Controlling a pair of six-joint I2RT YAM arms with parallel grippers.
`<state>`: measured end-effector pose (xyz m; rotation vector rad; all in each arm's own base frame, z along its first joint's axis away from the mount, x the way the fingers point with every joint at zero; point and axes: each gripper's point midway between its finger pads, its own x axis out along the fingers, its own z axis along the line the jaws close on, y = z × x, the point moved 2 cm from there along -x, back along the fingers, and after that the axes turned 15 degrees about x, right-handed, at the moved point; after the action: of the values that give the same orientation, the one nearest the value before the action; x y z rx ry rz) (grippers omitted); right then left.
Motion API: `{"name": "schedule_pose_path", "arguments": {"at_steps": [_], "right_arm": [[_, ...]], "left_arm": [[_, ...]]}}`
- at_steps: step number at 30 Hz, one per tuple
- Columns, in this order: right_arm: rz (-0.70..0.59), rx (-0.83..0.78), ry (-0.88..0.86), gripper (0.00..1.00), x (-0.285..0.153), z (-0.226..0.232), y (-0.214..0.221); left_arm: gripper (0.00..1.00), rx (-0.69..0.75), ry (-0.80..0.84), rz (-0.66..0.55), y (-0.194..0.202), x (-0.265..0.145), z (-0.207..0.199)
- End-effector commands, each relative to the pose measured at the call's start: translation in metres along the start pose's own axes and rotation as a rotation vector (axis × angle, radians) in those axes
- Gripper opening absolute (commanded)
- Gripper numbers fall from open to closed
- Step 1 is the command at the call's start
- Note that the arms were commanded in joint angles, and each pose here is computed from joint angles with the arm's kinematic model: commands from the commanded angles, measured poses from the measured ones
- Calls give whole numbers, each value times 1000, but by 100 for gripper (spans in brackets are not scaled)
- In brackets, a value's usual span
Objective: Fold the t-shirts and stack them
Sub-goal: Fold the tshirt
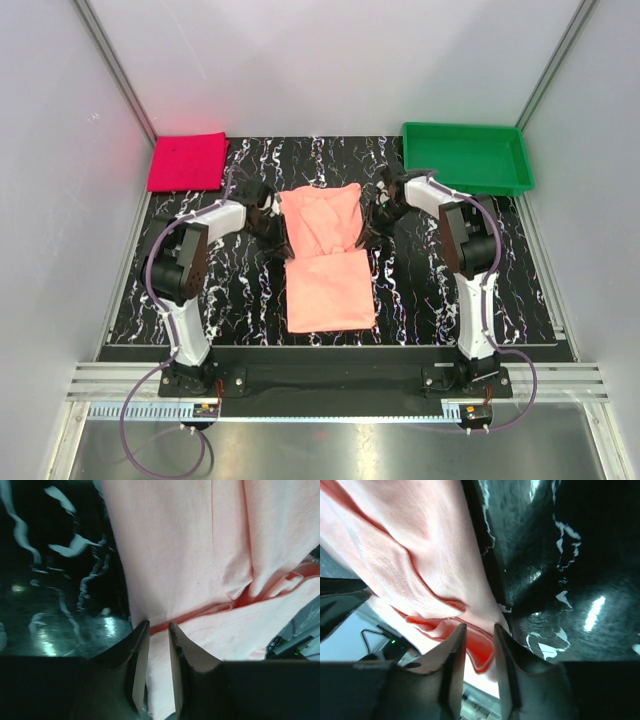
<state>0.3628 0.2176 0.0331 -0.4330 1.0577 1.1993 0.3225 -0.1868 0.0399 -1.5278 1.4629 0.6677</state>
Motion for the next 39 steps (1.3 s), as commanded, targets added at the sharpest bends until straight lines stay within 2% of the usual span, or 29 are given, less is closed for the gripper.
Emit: {"name": "schedule_pose_path", "arguments": {"at_steps": [1,2,3,5,7,9,10,12,14,15,18,19,21,25,30,35,39], "right_arm": [[-84,-42,79,37,-19,5,-12],[-103,-62,99,45,-25,3,-13],[-131,-80,111,49,-38,4,-12],[-180,-108,174,58,-59,-7,-6],[-186,-107,233,62,-67,-25,4],[-200,-127,211,65,-81,-27,20],[-150,-99,215,65,-75,-41,37],[-145,-96,175,66,-83,-44,57],[-102,-69,175,69,-76,-59,80],[-108,-81,150,70,-83,-58,92],[-30,-86,108,73,-66,-66,135],[-2,-62,87,73,-61,-64,146],[7,-64,55,73,-56,-64,160],[15,7,22,72,-41,-82,171],[1,11,21,72,-35,-93,173],[6,23,33,71,-27,-102,174],[14,40,18,71,-17,-105,173]], "left_arm": [[36,103,-119,-70,-21,-31,11],[43,112,-128,-74,-19,-40,9],[53,134,-134,-118,-23,-59,2],[60,136,-158,-128,-14,-75,-1],[67,138,-147,-188,-7,-101,-12],[68,106,-130,-162,22,-103,-12],[68,66,-96,-147,35,-102,-16],[67,34,-53,-134,73,-99,-19],[66,3,-8,-155,92,-99,-29],[66,-9,0,-100,119,-86,-28],[65,-70,74,-75,152,-70,-41],[65,-116,89,-75,157,-66,-45],[65,-110,113,-96,163,-61,-54],[64,-173,71,-72,178,-49,-50],[64,-224,9,-46,191,-36,-44],[57,-284,-44,-32,197,-24,-31],[56,-297,-75,-14,199,-18,-26]]}}
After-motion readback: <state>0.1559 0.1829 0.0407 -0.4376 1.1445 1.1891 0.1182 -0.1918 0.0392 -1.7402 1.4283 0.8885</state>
